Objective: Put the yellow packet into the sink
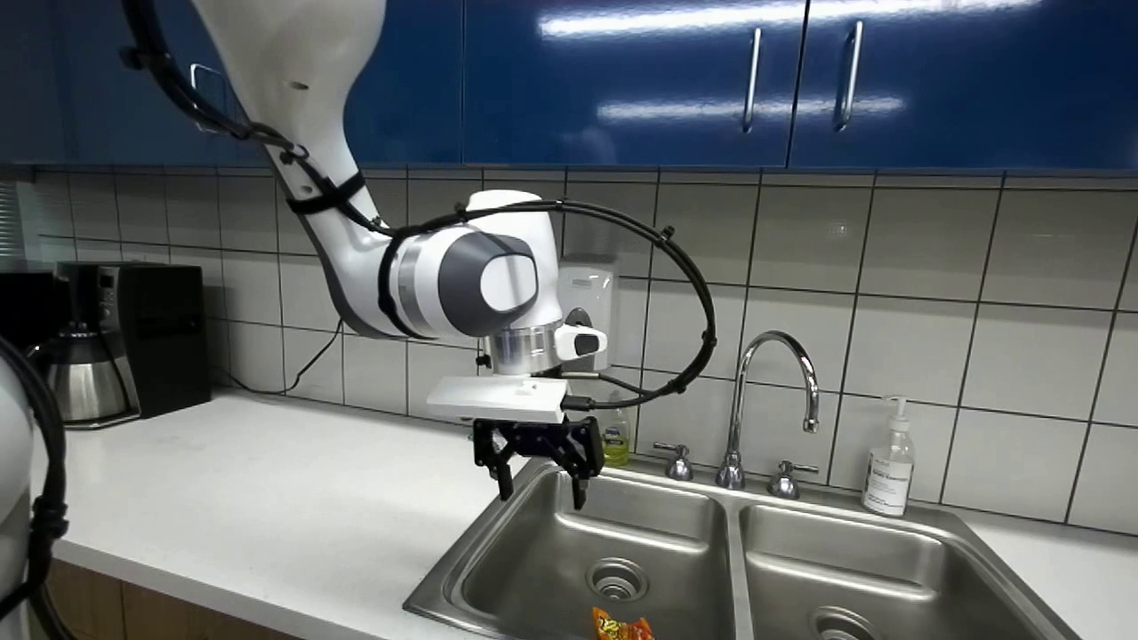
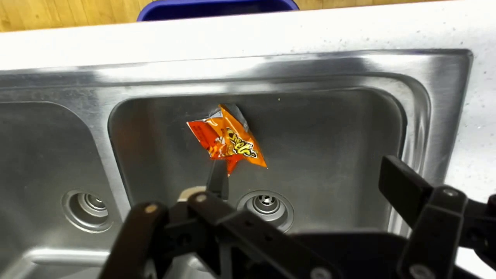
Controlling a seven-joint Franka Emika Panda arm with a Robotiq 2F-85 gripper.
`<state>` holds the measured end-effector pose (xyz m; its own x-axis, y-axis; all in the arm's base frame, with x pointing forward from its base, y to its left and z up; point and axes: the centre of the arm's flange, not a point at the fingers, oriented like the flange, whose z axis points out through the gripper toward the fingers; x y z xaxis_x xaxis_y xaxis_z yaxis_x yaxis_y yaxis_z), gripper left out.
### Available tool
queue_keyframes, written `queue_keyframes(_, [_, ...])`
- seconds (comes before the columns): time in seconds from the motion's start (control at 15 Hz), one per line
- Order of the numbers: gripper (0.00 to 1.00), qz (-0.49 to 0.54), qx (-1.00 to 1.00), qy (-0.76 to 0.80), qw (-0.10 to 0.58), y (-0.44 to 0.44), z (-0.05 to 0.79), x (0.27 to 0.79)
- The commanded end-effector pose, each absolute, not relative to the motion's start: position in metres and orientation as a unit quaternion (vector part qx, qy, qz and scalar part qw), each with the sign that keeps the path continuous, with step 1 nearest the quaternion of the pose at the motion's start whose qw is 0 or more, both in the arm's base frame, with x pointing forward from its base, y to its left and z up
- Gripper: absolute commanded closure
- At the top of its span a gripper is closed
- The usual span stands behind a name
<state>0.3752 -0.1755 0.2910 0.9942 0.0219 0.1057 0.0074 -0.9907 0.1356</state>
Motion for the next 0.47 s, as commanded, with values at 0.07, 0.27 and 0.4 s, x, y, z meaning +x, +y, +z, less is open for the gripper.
queue_keyframes(0.07, [0.0,0.045,0.995,0.047,0.07,-0.155,0.329,0.338])
queue_keyframes(0.27, [0.0,0.049,0.996,0.03,0.067,-0.162,0.315,0.353])
queue_keyframes(0.4, [0.0,0.05,0.996,0.031,0.067,-0.161,0.318,0.351])
